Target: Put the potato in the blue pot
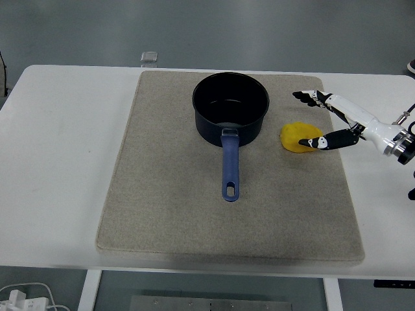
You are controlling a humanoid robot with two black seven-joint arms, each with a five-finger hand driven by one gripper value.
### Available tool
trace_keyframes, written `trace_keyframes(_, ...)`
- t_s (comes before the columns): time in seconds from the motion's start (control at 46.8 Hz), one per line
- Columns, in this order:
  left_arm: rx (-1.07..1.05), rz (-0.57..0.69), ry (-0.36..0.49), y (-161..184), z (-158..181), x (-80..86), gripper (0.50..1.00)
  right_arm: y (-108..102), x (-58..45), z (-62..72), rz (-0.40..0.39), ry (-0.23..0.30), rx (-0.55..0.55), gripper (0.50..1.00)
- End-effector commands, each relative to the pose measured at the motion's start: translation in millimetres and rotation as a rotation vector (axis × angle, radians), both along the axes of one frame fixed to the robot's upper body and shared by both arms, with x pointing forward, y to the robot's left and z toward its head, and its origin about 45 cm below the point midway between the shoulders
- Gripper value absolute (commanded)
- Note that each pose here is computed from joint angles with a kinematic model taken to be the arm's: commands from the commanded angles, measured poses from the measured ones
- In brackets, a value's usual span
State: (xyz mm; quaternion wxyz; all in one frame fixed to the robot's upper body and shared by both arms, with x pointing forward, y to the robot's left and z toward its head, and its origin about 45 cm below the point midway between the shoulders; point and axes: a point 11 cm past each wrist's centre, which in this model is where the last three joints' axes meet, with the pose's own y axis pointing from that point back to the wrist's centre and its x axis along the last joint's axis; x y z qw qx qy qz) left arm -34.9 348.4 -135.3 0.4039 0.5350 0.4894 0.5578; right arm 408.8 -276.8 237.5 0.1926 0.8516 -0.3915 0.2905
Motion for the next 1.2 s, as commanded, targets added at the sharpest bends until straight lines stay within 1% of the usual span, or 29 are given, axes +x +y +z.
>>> trace_keyframes(0.0,0.001,0.000,0.000,0.1,0.0,-0.1,0.999,1.0,0.2,-4.5,0.000,0.003,-0.013,0.930)
trace_keyframes(0.085,0.001,0.000,0.000,0.1,0.0,-0.1,0.999,-4.6,2.9,-7.5,-0.020,-0.003,-0.029,0.930)
trace_keyframes(0.214,0.000,0.000,0.000,0.0,0.0,-0.1,0.999,2.5,7.0,-18.2,-0.029,0.006,-0.026,0.930)
trace_keyframes(0.385,0.000,0.000,0.000,0.0,0.0,-0.1,0.999,-3.7,13.8,-27.0,-0.068,0.012,-0.040,0.930)
trace_keyframes(0.577,0.000,0.000,0.000,0.0,0.0,-0.1,0.999,-3.0,11.7,-31.5,-0.056,0.016,-0.059,0.930)
trace_keyframes(0.769,0.000,0.000,0.000,0.0,0.0,-0.1,0.999,2.0,10.1,-33.0,-0.036,0.010,-0.043,0.930)
trace_keyframes(0.897,0.000,0.000,0.000,0.0,0.0,-0.1,0.999,1.7,9.8,-34.6,-0.039,0.011,-0.044,0.928)
trace_keyframes(0.962,0.001,0.000,0.000,0.1,0.0,-0.1,0.999,6.8,9.9,-36.0,-0.035,0.008,-0.038,0.926)
trace_keyframes(1.047,0.000,0.000,0.000,0.0,0.0,-0.1,0.999,8.1,10.1,-39.1,-0.039,0.009,-0.038,0.926)
trace_keyframes(1.175,0.000,0.000,0.000,0.0,0.0,-0.1,0.999,9.4,8.8,-42.0,-0.038,0.016,-0.037,0.913)
